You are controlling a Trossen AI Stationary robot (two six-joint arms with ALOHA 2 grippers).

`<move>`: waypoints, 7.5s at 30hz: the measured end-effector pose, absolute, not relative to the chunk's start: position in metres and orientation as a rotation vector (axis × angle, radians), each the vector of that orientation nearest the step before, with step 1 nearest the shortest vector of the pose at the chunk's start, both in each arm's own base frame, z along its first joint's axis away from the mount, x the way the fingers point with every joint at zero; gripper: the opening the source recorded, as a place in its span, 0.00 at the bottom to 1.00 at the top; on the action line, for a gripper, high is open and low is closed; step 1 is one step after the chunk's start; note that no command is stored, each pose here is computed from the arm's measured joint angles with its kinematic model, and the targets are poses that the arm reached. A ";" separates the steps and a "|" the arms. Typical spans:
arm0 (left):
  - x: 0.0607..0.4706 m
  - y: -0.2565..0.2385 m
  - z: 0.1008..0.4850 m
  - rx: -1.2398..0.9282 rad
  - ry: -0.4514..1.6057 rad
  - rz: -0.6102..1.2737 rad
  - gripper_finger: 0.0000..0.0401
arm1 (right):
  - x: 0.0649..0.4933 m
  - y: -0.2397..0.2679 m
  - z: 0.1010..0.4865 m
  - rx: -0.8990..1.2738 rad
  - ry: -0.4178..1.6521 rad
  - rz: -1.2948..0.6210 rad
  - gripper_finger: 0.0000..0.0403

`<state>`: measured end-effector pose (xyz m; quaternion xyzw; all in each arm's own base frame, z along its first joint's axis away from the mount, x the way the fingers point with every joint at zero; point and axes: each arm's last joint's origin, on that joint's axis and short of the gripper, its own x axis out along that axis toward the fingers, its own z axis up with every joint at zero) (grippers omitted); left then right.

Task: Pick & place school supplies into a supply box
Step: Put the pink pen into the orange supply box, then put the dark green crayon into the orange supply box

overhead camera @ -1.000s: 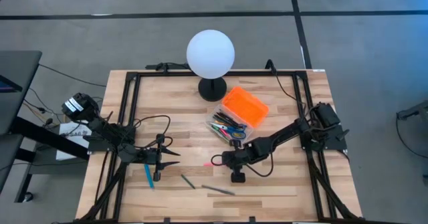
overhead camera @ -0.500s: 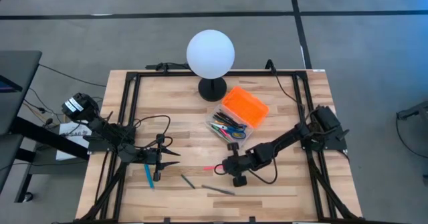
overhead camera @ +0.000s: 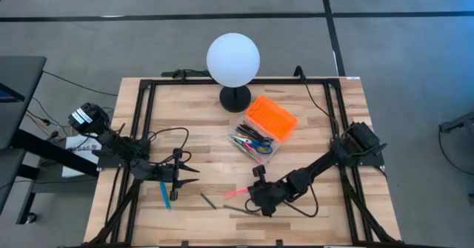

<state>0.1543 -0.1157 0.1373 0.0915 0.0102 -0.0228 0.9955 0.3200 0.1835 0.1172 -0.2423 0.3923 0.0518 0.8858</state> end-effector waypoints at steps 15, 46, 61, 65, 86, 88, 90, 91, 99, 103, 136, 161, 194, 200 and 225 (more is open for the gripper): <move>0.154 -0.116 0.137 0.183 0.020 -0.045 0.29 | 0.333 0.171 0.137 -0.587 0.702 -0.320 0.00; 0.154 -0.116 0.137 0.183 0.020 -0.045 0.29 | 0.351 0.078 0.141 -0.178 1.014 -0.633 0.03; 0.154 -0.116 0.136 0.177 0.031 -0.047 0.29 | 0.347 0.068 0.140 -0.194 1.056 -0.691 0.26; 0.154 -0.115 0.131 0.159 0.077 -0.048 0.29 | 0.343 0.088 0.143 -0.338 0.981 -0.692 0.28; 0.179 -0.141 0.131 0.180 0.295 -0.157 0.29 | 0.248 0.172 0.184 -0.621 0.589 -0.794 0.28; 0.184 -0.146 0.134 0.176 0.319 -0.196 0.29 | 0.239 0.176 0.186 -0.609 0.563 -0.788 0.28; 0.187 -0.150 0.137 0.155 0.347 -0.234 0.29 | 0.230 0.182 0.188 -0.599 0.521 -0.776 0.28; 0.188 -0.152 0.137 0.151 0.357 -0.243 0.29 | 0.227 0.185 0.188 -0.592 0.504 -0.768 0.28; 0.192 -0.156 0.140 0.158 0.394 -0.268 0.29 | 0.210 0.204 0.190 -0.569 0.421 -0.695 0.28; 0.192 -0.155 0.139 0.146 0.406 -0.277 0.29 | 0.204 0.210 0.190 -0.566 0.381 -0.667 0.28; 0.224 -0.182 0.106 0.269 0.520 -0.247 0.29 | 0.214 0.328 0.259 -0.841 0.487 0.061 0.28; 0.229 -0.159 0.092 0.095 0.779 -0.271 0.25 | 0.167 0.287 0.283 -0.713 0.448 0.179 0.28; 0.254 -0.156 0.113 0.069 1.069 -0.163 0.09 | 0.148 0.151 0.187 -0.286 0.211 0.193 0.28; 0.259 -0.155 0.119 0.010 1.120 -0.156 0.10 | 0.149 0.153 0.175 -0.272 0.216 0.203 0.28; 0.262 -0.138 0.118 0.156 1.046 0.099 0.02 | 0.160 0.165 0.139 -0.276 0.298 0.194 0.28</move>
